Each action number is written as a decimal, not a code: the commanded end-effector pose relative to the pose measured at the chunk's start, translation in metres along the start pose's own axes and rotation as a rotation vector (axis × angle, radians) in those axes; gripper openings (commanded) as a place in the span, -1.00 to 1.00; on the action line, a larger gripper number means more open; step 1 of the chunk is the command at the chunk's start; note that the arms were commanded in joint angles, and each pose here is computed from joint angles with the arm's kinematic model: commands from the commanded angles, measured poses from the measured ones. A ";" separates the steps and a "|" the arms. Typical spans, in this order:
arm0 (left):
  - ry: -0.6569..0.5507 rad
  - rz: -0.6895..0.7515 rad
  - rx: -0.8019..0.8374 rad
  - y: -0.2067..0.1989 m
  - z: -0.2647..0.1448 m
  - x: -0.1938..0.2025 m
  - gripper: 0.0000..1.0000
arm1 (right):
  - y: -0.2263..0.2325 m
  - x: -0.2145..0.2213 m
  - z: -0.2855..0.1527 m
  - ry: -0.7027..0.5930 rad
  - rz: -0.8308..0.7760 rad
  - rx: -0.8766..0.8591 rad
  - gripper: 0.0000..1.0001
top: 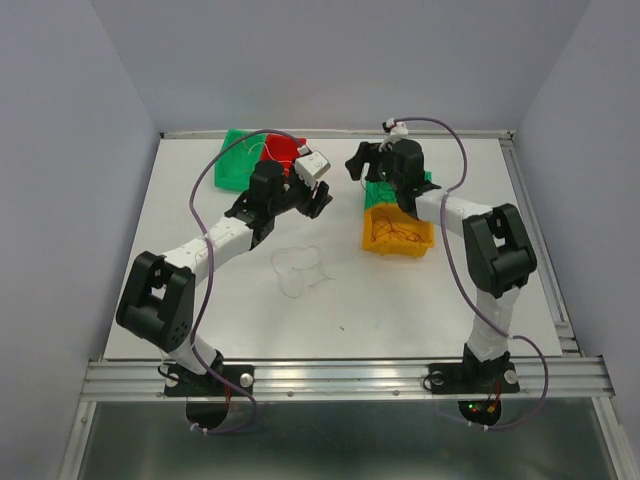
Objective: Untangle the cables
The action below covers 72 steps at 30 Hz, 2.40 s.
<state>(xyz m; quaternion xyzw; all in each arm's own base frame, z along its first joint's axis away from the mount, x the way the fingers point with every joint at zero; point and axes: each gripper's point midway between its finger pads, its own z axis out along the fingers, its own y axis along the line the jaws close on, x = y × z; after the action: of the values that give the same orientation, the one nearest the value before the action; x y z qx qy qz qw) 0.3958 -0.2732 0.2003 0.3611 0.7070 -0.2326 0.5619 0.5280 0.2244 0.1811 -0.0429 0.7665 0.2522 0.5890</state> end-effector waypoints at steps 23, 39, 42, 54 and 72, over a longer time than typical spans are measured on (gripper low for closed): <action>-0.085 0.050 -0.015 0.005 -0.005 -0.037 0.31 | -0.028 0.018 0.058 0.021 -0.198 0.376 0.20; -0.091 0.053 -0.013 0.004 -0.007 -0.040 0.31 | -0.040 0.045 0.062 0.091 -0.157 0.432 0.01; -0.092 0.054 -0.010 0.003 -0.007 -0.040 0.31 | -0.041 0.044 0.062 0.087 -0.150 0.436 -0.51; -0.092 0.055 -0.007 0.003 -0.008 -0.040 0.31 | -0.040 0.015 0.025 -0.048 -0.086 0.467 -0.99; -0.101 0.057 0.002 -0.001 -0.013 -0.043 0.31 | -0.095 0.031 -0.040 -0.154 0.254 0.744 -0.99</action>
<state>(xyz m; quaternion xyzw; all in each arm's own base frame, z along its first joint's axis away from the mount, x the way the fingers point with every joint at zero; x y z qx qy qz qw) 0.3950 -0.2725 0.1984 0.3652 0.7078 -0.2302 0.5591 0.5242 0.1563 0.1198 0.2076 0.7864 0.0169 0.5815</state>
